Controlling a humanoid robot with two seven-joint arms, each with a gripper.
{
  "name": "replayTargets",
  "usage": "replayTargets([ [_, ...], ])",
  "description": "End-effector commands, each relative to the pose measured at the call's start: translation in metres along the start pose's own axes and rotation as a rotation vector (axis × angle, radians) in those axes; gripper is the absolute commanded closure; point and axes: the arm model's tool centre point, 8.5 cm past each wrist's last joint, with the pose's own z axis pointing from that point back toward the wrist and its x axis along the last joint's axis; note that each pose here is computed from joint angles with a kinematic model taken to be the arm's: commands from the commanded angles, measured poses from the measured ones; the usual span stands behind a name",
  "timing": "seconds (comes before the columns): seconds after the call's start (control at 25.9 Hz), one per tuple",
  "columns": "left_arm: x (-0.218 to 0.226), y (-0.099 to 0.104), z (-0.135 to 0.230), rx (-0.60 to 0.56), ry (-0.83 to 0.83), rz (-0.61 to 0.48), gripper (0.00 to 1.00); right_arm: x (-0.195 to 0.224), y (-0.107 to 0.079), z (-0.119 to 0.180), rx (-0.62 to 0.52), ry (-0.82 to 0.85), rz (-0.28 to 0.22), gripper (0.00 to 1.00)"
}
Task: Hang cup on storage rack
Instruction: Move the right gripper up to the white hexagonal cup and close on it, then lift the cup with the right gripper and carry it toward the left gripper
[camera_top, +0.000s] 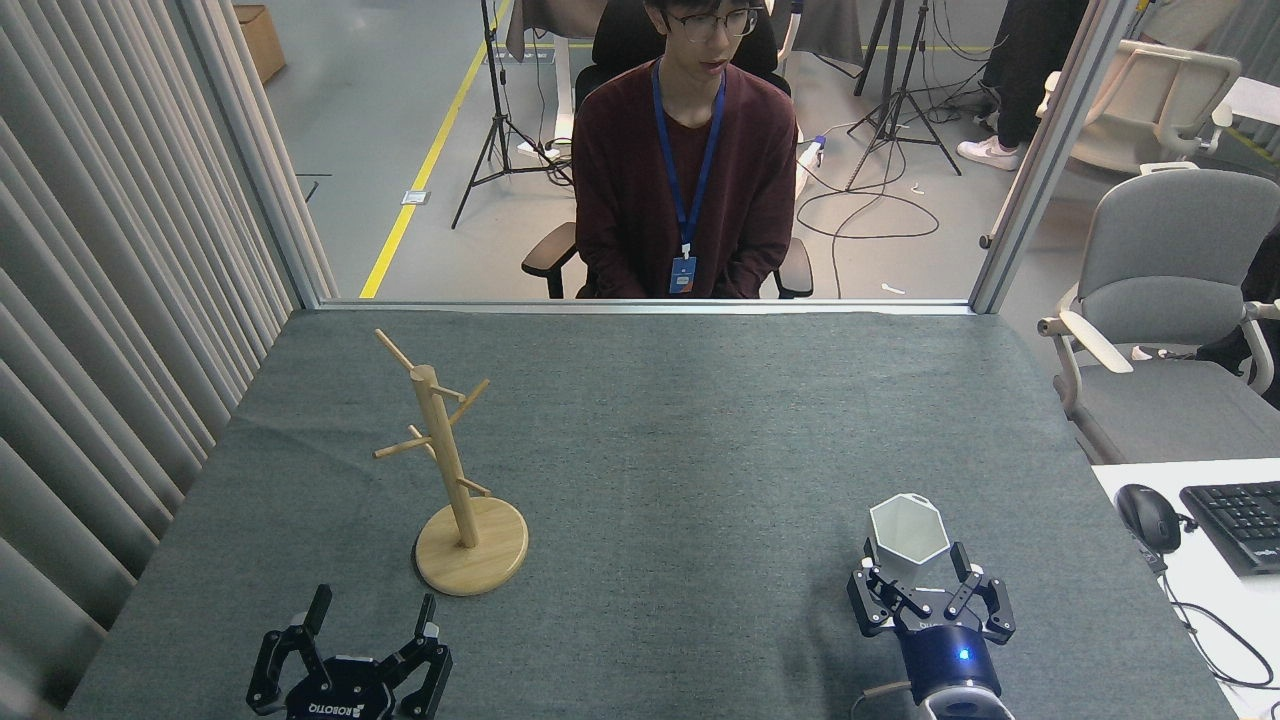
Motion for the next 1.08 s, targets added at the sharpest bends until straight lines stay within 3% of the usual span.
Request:
replayTargets([
  [0.0,0.0,0.0,0.0,0.001,0.0,-0.001,0.01,-0.001,0.001,-0.003,0.005,0.002,0.002,0.02],
  [0.19,-0.001,0.001,-0.001,0.004,-0.002,-0.004,0.01,0.0,0.0,-0.008,0.007,0.005,0.006,0.06],
  [0.27,0.0,0.001,-0.001,0.005,-0.005,-0.002,0.01,-0.002,0.0,-0.009,0.006,0.005,0.012,0.25],
  [0.35,0.0,0.002,-0.002,0.01,-0.008,-0.003,0.01,-0.002,-0.001,-0.009,0.005,0.003,0.013,0.35],
  [0.54,0.001,0.01,-0.004,0.084,-0.012,0.001,0.01,-0.002,-0.002,-0.005,-0.01,-0.006,0.017,0.36],
  [0.69,0.005,0.013,-0.002,0.12,-0.031,-0.004,0.01,0.005,-0.033,0.002,-0.134,-0.029,0.011,0.36],
  [0.85,0.038,0.013,-0.001,0.125,-0.157,-0.01,0.01,0.017,-0.066,0.016,-0.243,-0.071,-0.01,0.36],
  [1.04,0.081,0.001,0.003,0.093,-0.284,-0.038,0.01,0.027,-0.085,0.039,-0.312,-0.095,-0.033,0.36],
])
